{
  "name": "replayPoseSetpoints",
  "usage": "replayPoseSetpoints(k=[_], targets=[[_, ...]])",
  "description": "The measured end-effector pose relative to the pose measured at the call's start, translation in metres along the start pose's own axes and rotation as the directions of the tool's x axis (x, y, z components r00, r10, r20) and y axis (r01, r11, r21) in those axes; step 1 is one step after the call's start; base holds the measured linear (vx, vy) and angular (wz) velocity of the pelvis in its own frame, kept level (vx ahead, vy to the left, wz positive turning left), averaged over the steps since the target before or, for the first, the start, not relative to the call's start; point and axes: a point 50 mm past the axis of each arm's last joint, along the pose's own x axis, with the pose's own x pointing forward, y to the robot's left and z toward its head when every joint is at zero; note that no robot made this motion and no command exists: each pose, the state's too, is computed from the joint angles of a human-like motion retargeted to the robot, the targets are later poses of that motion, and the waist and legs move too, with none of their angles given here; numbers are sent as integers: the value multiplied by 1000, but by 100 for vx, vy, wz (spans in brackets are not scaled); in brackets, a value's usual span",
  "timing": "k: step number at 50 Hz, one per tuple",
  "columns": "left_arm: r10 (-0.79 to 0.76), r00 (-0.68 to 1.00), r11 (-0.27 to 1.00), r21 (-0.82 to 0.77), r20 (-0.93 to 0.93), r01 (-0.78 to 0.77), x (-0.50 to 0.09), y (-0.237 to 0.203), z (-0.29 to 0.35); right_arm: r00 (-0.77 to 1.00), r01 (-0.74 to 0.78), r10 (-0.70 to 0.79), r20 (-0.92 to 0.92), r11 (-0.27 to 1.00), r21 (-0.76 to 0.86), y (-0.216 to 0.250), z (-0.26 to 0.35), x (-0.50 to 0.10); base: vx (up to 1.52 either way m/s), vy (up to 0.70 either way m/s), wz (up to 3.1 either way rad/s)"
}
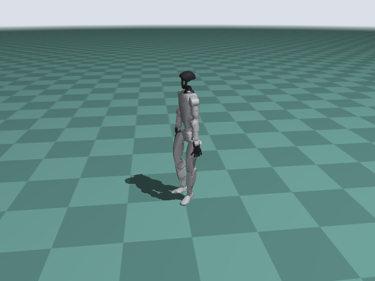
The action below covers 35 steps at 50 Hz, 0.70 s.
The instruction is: In place motions
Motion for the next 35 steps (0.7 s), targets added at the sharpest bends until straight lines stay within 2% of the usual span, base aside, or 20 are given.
replayPoseSetpoints(k=[6,13,17,25,30,35], targets=[[11,999,999,-37,-38,-13,0,4,-11,998,-30,29,-58,999,-15,6,-18,1,10,-4,-13],[-29,997,993,-113,-66,22,6,-18,-24,987,-38,23,-157,994,-99,2,-29,-1,12,-2,80],[-74,994,996,-62,-86,68,9,-30,-29,988,-52,38,-153,995,-90,0,-24,-1,7,-1,90],[4,993,991,131,-115,11,8,-25,-22,990,-109,108,-96,994,-7,8,-14,0,0,2,-19],[-53,993,991,121,-103,65,6,-24,-15,989,-111,107,-97,993,-36,11,-13,0,3,-2,3],[-51,997,997,46,-56,54,6,-25,-7,987,-120,112,-117,991,-66,13,-17,1,10,-4,30]])
